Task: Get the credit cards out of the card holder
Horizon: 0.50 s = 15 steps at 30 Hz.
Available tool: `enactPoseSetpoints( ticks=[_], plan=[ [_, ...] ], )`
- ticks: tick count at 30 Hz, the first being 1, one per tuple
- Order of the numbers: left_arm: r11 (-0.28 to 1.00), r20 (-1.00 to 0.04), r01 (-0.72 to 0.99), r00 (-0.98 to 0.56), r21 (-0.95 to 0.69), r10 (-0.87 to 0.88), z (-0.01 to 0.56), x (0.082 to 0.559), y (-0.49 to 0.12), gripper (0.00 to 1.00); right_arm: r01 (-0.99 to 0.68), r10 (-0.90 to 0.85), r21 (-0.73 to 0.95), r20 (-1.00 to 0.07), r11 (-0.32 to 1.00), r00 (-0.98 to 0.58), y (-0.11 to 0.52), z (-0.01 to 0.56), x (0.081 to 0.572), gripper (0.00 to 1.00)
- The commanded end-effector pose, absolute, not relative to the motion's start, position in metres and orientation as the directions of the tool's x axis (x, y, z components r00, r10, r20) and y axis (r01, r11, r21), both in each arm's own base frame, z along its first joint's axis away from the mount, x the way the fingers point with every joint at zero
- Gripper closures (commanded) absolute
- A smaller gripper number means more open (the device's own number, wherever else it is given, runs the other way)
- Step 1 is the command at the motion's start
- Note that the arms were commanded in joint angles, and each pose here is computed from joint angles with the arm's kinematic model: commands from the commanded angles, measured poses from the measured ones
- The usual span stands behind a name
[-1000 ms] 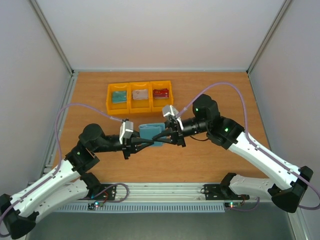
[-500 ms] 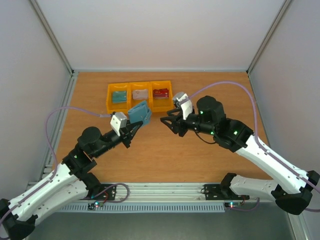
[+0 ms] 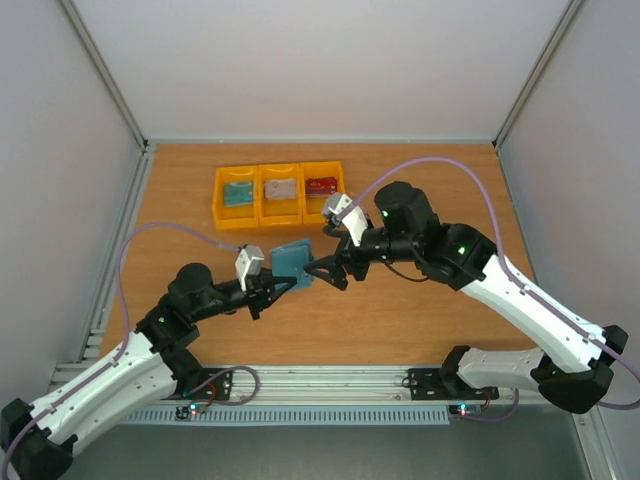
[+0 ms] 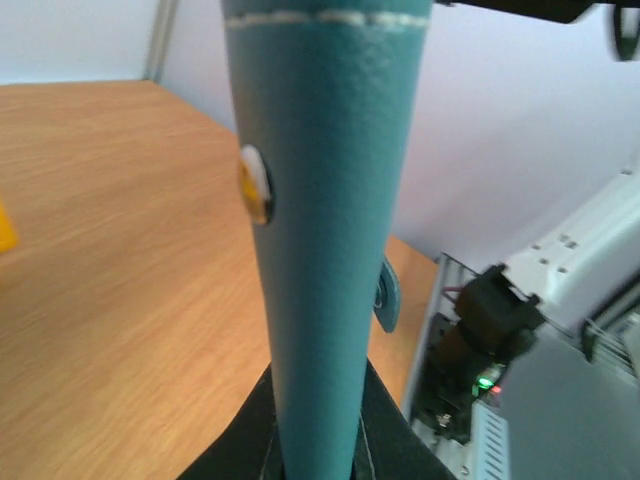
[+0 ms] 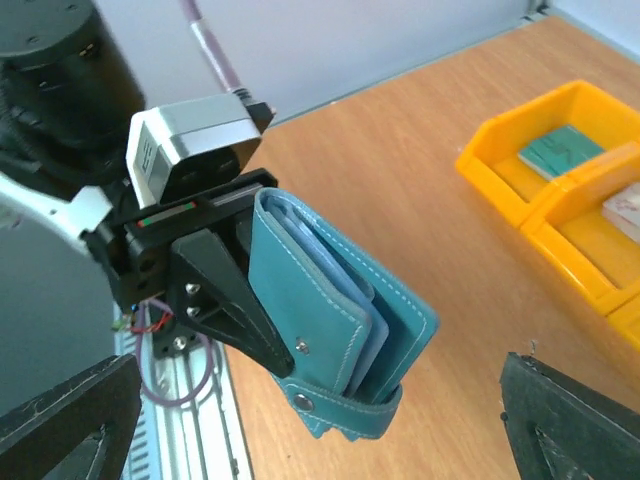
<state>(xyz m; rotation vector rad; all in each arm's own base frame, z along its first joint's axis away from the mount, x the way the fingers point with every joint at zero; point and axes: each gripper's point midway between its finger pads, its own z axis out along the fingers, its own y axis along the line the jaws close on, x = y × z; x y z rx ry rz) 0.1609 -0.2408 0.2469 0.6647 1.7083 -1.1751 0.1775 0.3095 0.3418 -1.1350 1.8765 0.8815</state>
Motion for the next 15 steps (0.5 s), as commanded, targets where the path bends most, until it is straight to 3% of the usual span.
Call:
enactPoseSetpoints(
  ticks=[1, 5, 9, 11, 15],
  plan=[
    [0.188, -0.944, 0.926, -0.313, -0.328, -0.107, 0.285, 0.13, -0.249, 1.0, -0.952, -0.485, 0.214, -0.823, 0.218, -0.296, 0.306, 0.329, 0.153, 0.02],
    [0.123, -0.946, 0.939, -0.314, -0.322, -0.08, 0.284, 0.119, -0.253, 1.0, -0.957, -0.466, 0.264, -0.836, 0.119, -0.289, 0.318, 0.328, 0.143, 0.02],
    [0.096, -0.949, 0.945, -0.307, -0.313, -0.069, 0.284, 0.115, -0.255, 1.0, -0.947, -0.484, 0.304, -0.816, 0.107, -0.316, 0.329, 0.318, 0.148, 0.05],
    [0.092, -0.95, 0.946, -0.306, -0.311, -0.064, 0.283, 0.115, -0.255, 1.0, -0.941, -0.485, 0.333, -0.814, 0.059, -0.319, 0.334, 0.318, 0.142, 0.15],
    [0.093, -0.95, 0.946, -0.307, -0.312, -0.064, 0.283, 0.115, -0.255, 1.0, -0.936, -0.459, 0.351, -0.834, -0.01, -0.307, 0.338, 0.327, 0.134, 0.55]
  ],
)
